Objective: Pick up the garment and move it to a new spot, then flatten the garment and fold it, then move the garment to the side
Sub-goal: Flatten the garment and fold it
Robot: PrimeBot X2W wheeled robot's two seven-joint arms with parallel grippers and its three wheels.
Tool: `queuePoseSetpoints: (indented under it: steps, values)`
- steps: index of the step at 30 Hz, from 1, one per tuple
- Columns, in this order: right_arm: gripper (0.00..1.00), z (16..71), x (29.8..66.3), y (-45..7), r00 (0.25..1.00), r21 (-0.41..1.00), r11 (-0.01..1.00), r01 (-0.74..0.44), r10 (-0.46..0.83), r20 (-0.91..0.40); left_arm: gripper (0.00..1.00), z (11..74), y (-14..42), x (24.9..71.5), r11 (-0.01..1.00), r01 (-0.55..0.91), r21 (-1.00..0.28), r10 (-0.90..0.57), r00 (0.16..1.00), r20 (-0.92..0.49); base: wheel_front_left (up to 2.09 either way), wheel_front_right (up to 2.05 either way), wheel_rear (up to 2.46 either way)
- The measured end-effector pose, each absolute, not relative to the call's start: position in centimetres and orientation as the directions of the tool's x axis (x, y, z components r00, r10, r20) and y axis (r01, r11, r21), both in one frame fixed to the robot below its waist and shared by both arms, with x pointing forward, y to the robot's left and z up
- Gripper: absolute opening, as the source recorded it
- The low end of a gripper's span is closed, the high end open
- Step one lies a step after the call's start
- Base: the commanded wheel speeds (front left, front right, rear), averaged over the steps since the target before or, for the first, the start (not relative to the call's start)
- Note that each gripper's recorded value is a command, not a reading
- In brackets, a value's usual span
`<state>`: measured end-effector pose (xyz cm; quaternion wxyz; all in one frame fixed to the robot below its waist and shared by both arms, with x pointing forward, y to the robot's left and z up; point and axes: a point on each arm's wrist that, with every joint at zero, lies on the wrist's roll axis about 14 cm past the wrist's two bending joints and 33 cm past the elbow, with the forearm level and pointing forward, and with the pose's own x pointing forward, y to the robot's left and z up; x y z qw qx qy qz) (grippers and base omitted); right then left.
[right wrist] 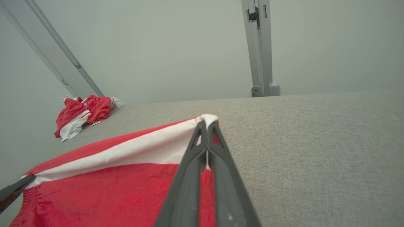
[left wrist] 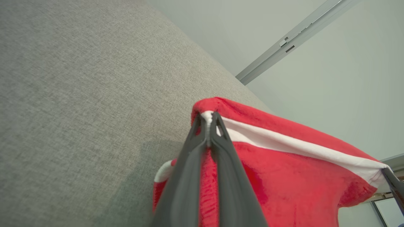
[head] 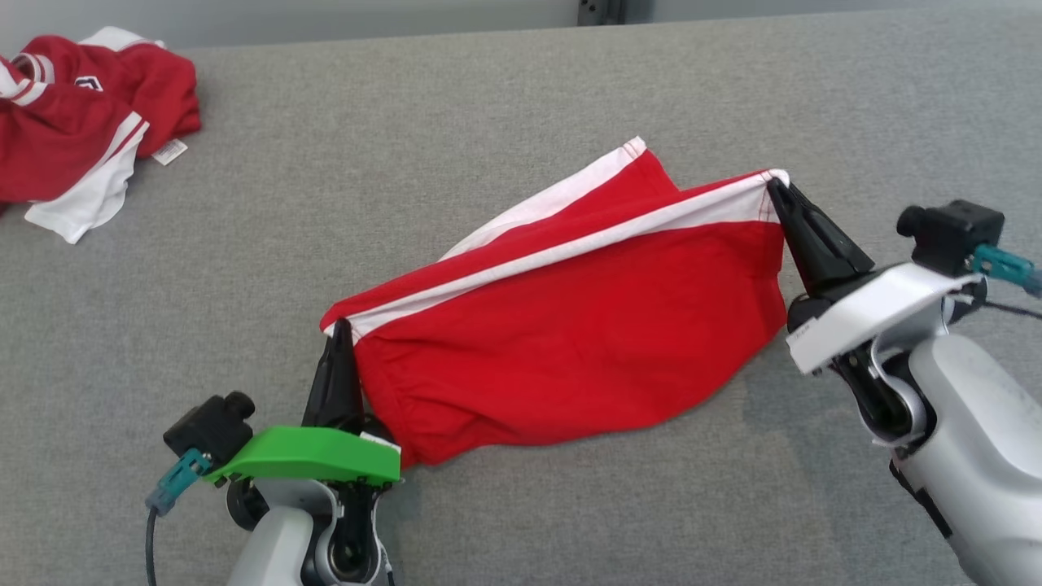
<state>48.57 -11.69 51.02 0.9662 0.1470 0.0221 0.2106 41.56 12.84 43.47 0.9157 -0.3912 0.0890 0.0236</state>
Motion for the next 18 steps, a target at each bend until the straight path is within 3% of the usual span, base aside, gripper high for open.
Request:
queuePoseSetpoints:
  steps: [9,18]
  values:
    - [0.00,47.4,53.3,-7.6,0.849,0.258,0.842,-0.473,0.515,-0.122,0.00,41.8,14.4,42.5,0.721,-0.180,-0.669,0.017,0.970,-0.242,0.00,0.00,0.00]
    - [0.00,44.6,55.5,-4.6,0.794,0.243,0.820,-0.518,0.567,-0.219,0.00,40.8,14.9,42.4,0.741,-0.217,-0.636,0.034,0.957,-0.287,0.00,0.00,0.00]
